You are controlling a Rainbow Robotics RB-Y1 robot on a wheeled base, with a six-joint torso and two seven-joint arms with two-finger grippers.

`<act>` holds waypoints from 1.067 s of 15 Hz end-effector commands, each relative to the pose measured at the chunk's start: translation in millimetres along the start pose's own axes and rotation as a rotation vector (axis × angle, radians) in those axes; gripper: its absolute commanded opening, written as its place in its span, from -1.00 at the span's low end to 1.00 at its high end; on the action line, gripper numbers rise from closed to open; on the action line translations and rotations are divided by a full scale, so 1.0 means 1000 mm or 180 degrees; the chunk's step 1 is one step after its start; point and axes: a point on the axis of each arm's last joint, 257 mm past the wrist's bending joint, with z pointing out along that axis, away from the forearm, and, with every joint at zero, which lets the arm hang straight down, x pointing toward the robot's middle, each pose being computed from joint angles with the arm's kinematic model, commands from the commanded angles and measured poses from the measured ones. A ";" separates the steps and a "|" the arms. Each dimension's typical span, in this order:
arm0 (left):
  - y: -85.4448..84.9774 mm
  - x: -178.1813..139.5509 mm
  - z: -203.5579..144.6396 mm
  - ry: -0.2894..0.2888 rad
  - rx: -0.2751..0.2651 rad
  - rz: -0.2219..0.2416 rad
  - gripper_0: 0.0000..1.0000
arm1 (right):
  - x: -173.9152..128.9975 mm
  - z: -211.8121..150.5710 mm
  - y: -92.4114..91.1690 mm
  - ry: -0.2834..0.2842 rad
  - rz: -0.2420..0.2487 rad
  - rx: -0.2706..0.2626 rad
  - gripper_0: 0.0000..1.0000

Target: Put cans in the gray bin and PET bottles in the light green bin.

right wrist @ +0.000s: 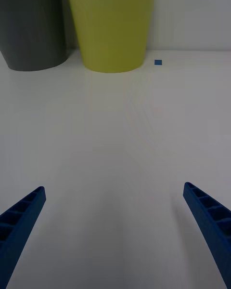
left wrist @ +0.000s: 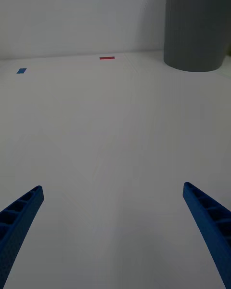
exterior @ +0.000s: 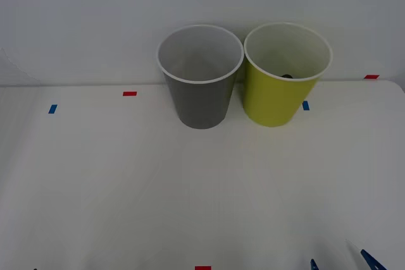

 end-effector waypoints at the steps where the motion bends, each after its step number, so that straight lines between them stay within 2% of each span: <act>1: 0.000 0.000 0.000 0.0000 0.0000 0.0000 1.00 | 0.000 0.000 0.000 0.0000 0.0000 0.0000 1.00; 16: 0.000 0.000 0.000 0.0000 0.0000 0.0000 1.00 | 0.000 0.000 0.000 0.0000 0.0000 0.0000 1.00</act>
